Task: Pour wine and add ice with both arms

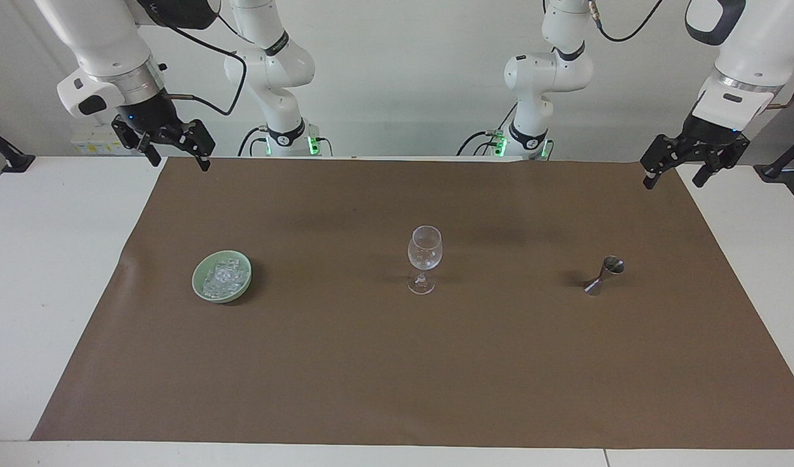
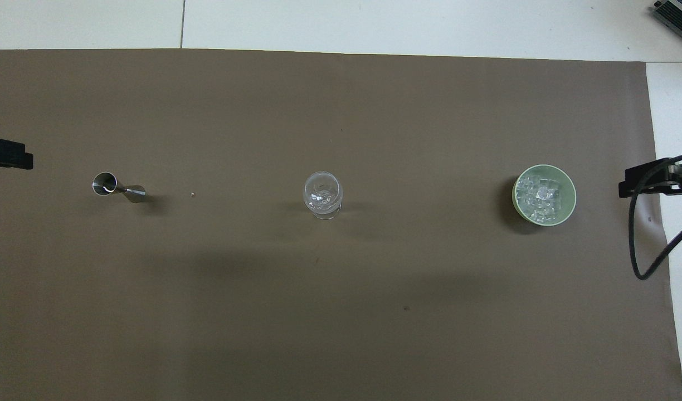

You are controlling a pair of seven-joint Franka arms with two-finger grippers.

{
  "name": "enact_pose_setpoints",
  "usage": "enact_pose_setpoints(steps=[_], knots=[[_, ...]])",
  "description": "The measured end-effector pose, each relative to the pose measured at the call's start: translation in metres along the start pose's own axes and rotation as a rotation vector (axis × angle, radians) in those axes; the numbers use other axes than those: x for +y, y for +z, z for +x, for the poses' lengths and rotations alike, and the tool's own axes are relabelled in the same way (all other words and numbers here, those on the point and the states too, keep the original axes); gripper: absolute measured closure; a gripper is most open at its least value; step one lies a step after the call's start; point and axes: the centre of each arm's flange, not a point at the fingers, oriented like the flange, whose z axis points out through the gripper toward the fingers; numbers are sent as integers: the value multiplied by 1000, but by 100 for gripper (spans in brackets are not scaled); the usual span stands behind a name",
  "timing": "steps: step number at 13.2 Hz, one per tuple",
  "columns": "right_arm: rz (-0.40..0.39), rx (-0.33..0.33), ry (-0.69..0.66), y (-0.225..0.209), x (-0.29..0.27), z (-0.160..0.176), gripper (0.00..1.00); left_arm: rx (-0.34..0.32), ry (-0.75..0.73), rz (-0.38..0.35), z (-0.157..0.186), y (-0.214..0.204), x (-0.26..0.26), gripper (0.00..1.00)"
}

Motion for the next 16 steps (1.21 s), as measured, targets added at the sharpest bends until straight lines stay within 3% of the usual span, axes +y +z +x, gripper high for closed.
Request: enact_pose_setpoints(steps=[5, 9, 16], knots=[[0, 0, 0, 0, 0, 0, 0, -65, -59, -40, 32, 28, -28, 0], [0, 0, 0, 0, 0, 0, 0, -136, -140, -137, 49, 62, -62, 0], [0, 0, 0, 0, 0, 0, 0, -268, -513, -306, 55, 118, -115, 0]])
